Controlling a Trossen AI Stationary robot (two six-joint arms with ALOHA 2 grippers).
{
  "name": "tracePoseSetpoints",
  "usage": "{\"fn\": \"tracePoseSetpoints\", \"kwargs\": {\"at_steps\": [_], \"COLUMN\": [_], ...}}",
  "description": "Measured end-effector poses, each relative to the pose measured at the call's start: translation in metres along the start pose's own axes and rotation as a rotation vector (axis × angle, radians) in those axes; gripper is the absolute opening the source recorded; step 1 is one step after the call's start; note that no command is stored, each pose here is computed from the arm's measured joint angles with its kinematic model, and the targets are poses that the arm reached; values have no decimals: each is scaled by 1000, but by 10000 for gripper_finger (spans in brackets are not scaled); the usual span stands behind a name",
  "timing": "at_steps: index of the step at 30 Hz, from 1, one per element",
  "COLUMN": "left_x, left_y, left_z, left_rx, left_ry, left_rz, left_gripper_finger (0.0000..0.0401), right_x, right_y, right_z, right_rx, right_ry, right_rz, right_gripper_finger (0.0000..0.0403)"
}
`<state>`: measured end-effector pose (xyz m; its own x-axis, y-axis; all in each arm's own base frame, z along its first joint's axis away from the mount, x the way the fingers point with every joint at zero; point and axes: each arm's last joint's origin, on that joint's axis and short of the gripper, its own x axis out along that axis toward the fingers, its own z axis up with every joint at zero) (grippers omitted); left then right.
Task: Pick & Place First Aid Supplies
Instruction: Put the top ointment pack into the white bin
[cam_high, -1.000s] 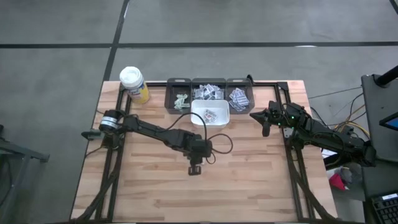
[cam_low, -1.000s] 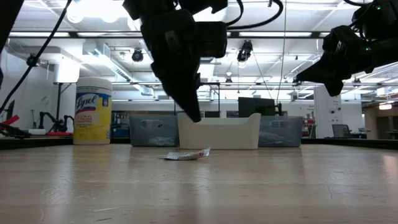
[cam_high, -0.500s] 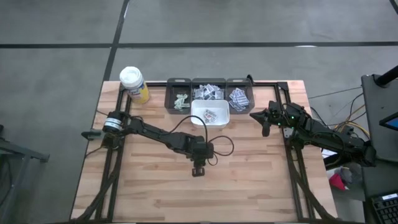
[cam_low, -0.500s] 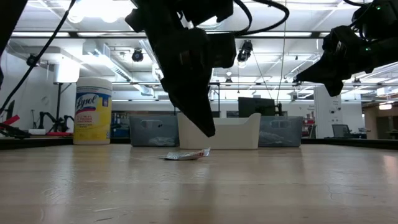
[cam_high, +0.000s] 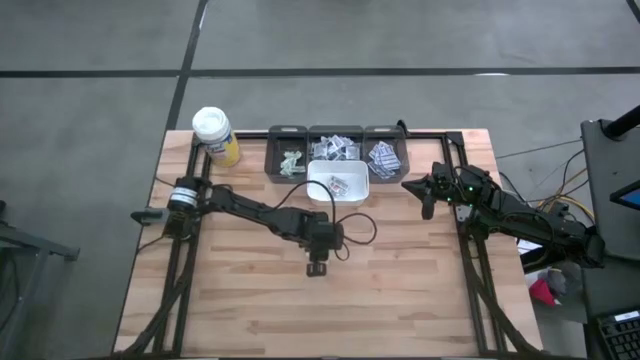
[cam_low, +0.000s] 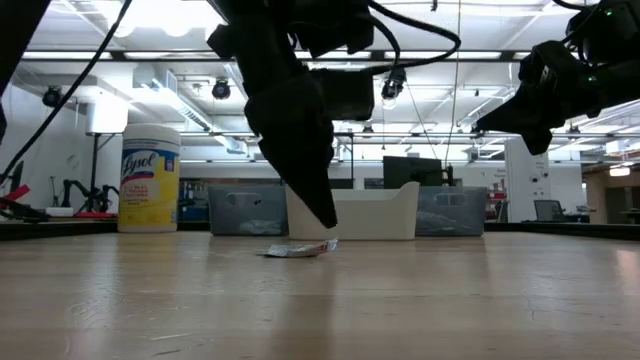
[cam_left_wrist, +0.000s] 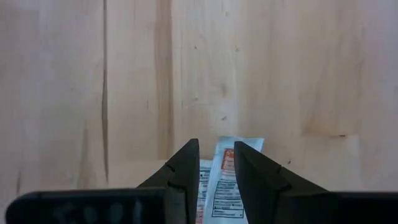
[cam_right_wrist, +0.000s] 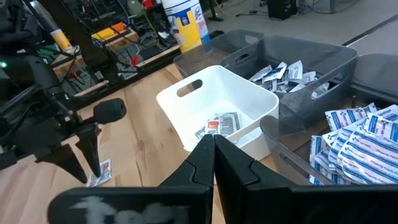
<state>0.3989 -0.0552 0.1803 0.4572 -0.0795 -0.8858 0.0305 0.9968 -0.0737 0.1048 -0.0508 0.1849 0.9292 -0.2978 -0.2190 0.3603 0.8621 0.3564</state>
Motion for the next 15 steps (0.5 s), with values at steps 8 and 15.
{"fn": "tracePoseSetpoints", "kwargs": {"at_steps": [8,15], "left_x": [23,53], "left_y": [-1,1], "left_z": [-9,-21], "left_rx": [-21,-23], "left_ry": [78,164], "left_rz": [-52,-46], "left_gripper_finger": [93,92], "right_x": [0,0], "right_y": [0,0], "right_z": [0,0], "right_rx": [0,0], "right_ry": [1,1], "right_rz": [0,-1], "right_gripper_finger": [8,8]}}
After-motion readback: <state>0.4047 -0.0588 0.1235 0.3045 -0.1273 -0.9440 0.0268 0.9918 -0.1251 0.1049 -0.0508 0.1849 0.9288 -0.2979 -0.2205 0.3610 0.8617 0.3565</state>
